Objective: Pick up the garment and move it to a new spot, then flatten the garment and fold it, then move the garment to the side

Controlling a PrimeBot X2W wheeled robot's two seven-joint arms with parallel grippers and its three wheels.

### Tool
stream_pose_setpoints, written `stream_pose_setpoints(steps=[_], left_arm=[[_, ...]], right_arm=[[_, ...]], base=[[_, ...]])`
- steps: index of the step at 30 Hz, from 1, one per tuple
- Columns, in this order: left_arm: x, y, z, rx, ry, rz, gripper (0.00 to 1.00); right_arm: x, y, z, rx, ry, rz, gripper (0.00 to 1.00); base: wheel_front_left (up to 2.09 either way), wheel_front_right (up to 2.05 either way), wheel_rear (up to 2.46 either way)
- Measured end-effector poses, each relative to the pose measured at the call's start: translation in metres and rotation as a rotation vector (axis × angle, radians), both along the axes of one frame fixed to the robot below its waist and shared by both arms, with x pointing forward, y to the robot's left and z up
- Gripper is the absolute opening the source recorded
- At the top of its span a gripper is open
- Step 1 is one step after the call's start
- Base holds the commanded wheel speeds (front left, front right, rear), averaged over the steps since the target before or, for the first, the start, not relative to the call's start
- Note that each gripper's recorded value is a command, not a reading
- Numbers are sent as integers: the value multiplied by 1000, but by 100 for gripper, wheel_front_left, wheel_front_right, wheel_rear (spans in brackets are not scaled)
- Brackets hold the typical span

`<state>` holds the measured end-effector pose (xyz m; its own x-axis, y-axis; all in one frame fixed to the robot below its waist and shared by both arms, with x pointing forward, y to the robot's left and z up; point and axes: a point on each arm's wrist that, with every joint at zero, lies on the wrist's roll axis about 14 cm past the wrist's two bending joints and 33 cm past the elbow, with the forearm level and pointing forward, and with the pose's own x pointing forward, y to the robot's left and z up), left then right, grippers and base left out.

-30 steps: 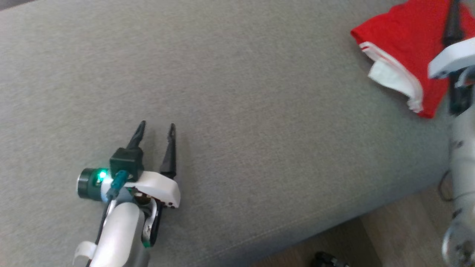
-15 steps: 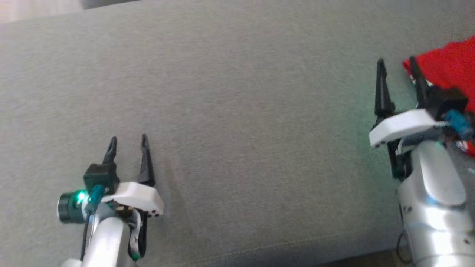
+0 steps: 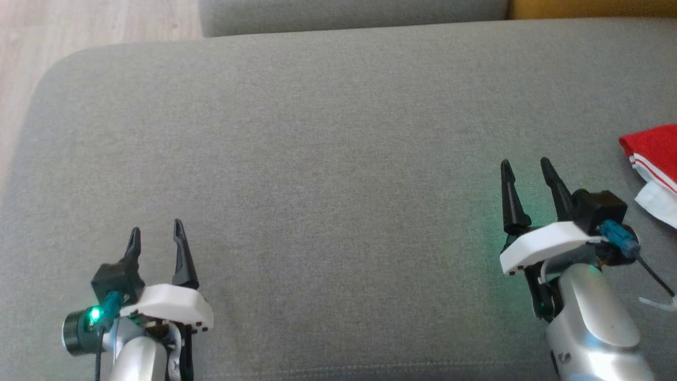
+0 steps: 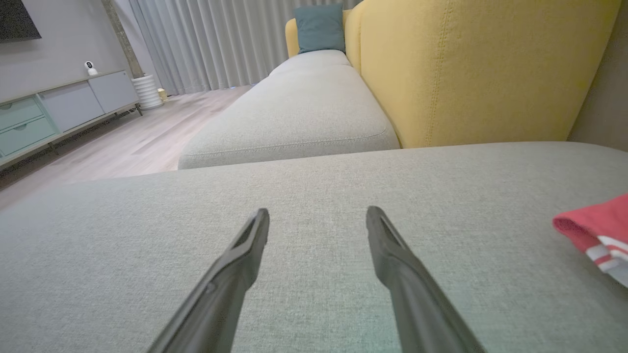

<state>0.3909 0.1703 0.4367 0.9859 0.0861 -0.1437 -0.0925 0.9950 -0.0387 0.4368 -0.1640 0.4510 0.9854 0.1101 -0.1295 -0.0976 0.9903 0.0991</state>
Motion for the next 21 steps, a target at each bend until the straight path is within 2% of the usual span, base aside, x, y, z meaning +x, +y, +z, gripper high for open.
stream_pose_setpoints(steps=[10, 11, 16, 21], left_arm=[[-13, 6, 0, -51, 1, -1, 100], [-14, 6, -3, -54, 11, -2, 0], [-44, 4, -45, -72, 157, 12, 0], [-47, 6, -47, -127, 169, 30, 0]], right_arm=[[-6, 13, 2, 12, -3, 33, 100], [-7, 12, -1, 12, 7, 32, 0], [-47, 10, -55, 23, 181, 17, 0], [-49, 8, -55, 73, 191, -10, 0]], base=[[0, 0, 0], [0, 0, 0], [0, 0, 0], [0, 0, 0]])
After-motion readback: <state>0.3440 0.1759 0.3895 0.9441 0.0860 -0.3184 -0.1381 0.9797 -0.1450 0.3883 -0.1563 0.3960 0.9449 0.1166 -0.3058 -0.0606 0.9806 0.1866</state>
